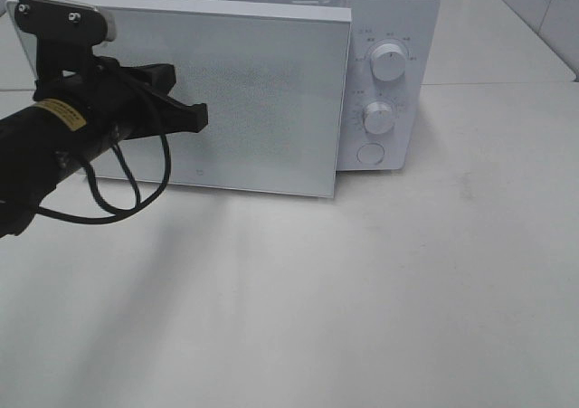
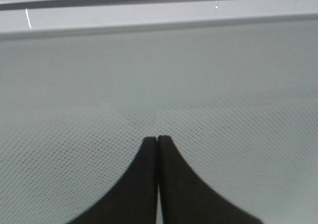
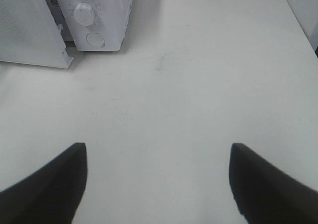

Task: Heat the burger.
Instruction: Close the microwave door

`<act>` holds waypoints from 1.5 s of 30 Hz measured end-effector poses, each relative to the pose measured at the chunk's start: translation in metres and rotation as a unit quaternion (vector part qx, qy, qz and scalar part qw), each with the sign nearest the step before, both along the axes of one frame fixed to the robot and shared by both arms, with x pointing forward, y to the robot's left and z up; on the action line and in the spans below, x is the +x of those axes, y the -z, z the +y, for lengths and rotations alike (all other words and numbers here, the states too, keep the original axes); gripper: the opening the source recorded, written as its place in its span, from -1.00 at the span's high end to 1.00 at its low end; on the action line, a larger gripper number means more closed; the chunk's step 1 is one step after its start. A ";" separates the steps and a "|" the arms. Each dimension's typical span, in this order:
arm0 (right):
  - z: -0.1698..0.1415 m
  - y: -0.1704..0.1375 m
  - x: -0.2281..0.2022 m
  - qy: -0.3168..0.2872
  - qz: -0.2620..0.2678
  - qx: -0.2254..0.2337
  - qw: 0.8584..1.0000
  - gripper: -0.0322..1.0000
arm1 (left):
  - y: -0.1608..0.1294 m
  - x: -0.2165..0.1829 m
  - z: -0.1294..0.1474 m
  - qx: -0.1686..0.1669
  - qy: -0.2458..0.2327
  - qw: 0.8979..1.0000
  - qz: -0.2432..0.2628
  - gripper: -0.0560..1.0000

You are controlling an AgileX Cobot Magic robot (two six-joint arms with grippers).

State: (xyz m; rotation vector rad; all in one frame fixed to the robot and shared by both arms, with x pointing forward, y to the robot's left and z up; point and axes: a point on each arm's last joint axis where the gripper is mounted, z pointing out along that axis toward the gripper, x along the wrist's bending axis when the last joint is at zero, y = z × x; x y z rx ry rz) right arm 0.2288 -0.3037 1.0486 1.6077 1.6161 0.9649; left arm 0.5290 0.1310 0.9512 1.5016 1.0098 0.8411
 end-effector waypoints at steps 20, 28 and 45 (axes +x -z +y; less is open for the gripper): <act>0.000 0.000 0.000 0.000 0.000 0.000 1.000 -0.54 | 0.007 0.031 -0.075 -0.010 0.043 0.999 0.024 0.89; 0.000 0.000 0.000 0.000 0.000 0.000 1.000 -0.54 | 0.002 0.047 -0.092 -0.006 0.049 0.999 0.018 0.89; 0.000 0.000 0.000 0.000 0.000 0.000 1.000 -0.54 | -0.007 0.048 -0.111 0.018 0.067 0.996 0.055 0.89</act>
